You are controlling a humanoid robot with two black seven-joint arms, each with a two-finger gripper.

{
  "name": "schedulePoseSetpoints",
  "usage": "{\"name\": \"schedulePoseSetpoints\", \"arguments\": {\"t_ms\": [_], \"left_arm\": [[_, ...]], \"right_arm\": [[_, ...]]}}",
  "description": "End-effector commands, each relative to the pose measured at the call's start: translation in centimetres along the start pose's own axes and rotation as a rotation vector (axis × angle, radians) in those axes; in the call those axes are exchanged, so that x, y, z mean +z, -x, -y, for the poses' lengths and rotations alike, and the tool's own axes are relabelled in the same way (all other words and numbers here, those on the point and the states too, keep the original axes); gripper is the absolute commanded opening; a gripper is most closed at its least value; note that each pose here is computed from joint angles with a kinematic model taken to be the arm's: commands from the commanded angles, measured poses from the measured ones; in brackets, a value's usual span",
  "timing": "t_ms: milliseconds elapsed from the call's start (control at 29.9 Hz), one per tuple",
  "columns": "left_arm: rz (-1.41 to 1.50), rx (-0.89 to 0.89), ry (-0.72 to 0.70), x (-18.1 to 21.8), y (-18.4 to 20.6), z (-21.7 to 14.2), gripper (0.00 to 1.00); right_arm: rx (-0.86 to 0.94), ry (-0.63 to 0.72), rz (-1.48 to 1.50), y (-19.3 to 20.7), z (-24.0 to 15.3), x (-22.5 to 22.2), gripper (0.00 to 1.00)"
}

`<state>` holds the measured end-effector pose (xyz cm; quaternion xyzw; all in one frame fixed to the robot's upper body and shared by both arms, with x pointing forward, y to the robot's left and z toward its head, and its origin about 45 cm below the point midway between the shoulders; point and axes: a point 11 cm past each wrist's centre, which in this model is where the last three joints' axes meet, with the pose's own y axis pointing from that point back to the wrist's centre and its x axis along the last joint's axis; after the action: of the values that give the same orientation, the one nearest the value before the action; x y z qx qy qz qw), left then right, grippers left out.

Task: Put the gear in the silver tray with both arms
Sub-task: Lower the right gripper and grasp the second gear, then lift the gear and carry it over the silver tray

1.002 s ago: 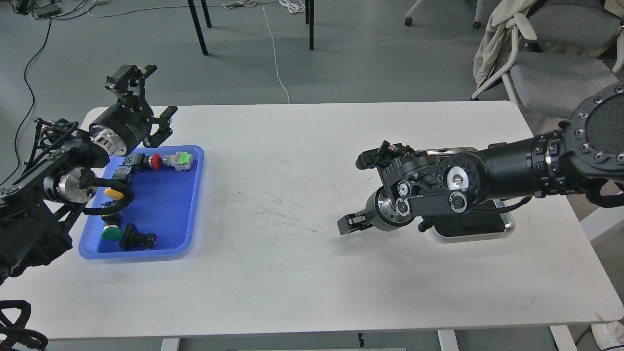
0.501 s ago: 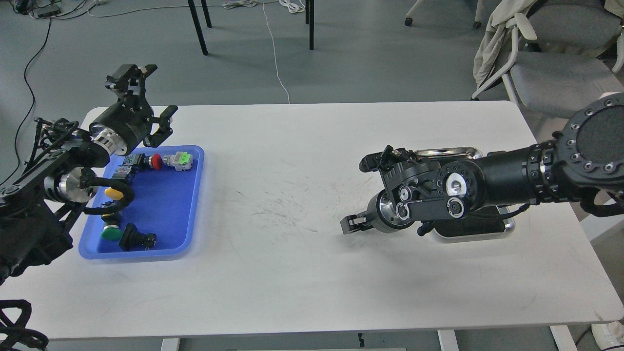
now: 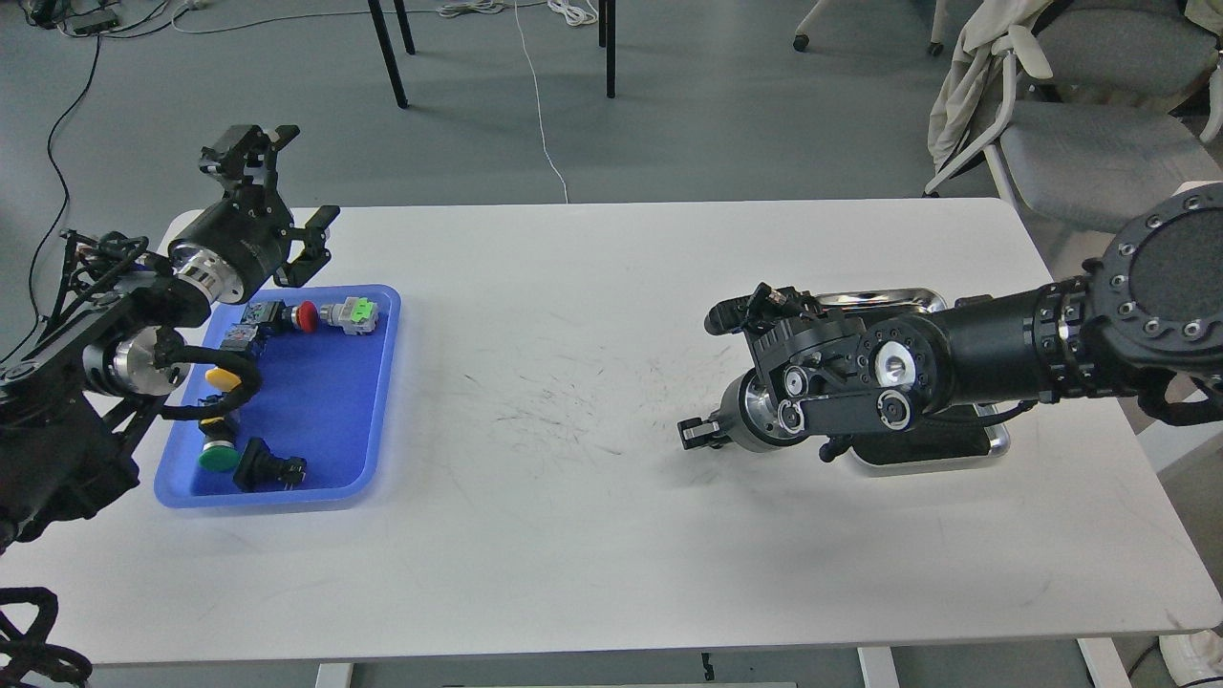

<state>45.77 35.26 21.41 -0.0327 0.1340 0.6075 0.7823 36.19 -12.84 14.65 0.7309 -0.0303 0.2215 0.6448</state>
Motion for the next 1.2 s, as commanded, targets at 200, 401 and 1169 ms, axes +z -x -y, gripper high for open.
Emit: {"name": "schedulePoseSetpoints", "arguments": {"t_ms": [200, 401, 1169], "left_arm": [[0.002, 0.003, 0.000, 0.1, -0.1, -0.1, 0.98], [0.012, 0.032, 0.009, 0.6, -0.6, 0.0, 0.98], [0.030, 0.020, 0.002, 0.4, 0.3, 0.4, 0.98]], "right_arm": [[0.010, -0.012, -0.001, -0.6, -0.4, -0.3, 0.02], [0.103, -0.041, 0.052, -4.4, -3.9, 0.2, 0.02], [0.317, 0.093, 0.467, -1.1, -7.7, 21.8, 0.02]]}}
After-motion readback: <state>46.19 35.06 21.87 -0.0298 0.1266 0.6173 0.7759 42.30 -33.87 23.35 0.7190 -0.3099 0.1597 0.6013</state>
